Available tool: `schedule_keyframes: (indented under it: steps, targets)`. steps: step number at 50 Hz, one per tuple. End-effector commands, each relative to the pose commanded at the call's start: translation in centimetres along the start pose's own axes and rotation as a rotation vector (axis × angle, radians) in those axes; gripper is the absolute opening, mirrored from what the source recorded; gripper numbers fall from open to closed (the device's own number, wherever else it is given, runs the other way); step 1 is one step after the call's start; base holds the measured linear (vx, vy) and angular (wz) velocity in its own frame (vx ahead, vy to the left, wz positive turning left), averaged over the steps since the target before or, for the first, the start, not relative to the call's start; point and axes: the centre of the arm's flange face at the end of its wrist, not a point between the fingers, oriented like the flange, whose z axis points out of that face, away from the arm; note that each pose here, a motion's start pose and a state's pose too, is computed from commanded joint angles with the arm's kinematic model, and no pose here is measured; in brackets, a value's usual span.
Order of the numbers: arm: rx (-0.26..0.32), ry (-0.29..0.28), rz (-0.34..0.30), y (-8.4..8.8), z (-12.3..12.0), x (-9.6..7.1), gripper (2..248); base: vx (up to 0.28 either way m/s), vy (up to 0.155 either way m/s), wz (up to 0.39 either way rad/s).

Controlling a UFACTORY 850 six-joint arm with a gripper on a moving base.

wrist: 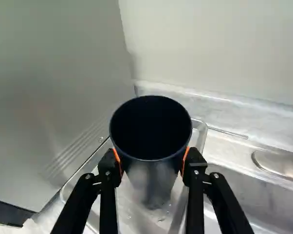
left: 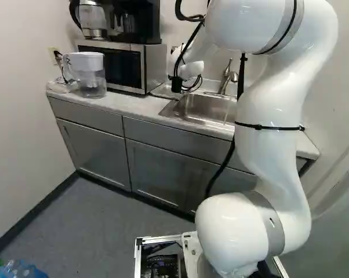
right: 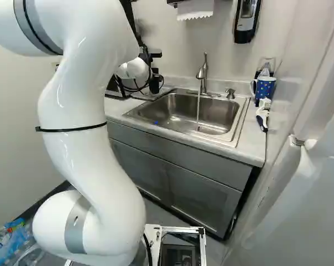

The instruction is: Rinse the cup and place it in the tray

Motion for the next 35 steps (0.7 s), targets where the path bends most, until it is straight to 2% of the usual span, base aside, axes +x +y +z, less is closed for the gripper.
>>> schedule_keyframes:
  steps: [8,9,14,15,19,20,24,25,35]
  targets:
    - [0.0,-0.004,0.0,0.01,0.12,-0.2,126,0.0,0.0,0.0]
    - [0.0,-0.004,0.0,0.01,0.12,-0.2,139,0.0,0.0,0.0]
    - [0.0,-0.004,0.0,0.01,0.12,-0.2,139,0.0,0.0,0.0]
    - [0.0,-0.004,0.0,0.01,0.12,-0.2,171,0.0,0.0,0.0]
    - [0.0,-0.004,0.0,0.01,0.12,-0.2,171,0.0,0.0,0.0]
    - [0.0,-0.004,0.0,0.01,0.12,-0.2,205,0.0,0.0,0.0]
    - [0.0,-0.004,0.0,0.01,0.12,-0.2,205,0.0,0.0,0.0]
    - [0.0,-0.004,0.0,0.01,0.12,-0.2,241,0.0,0.0,0.0]
    - [0.0,-0.004,0.0,0.01,0.12,-0.2,247,0.0,0.0,0.0]
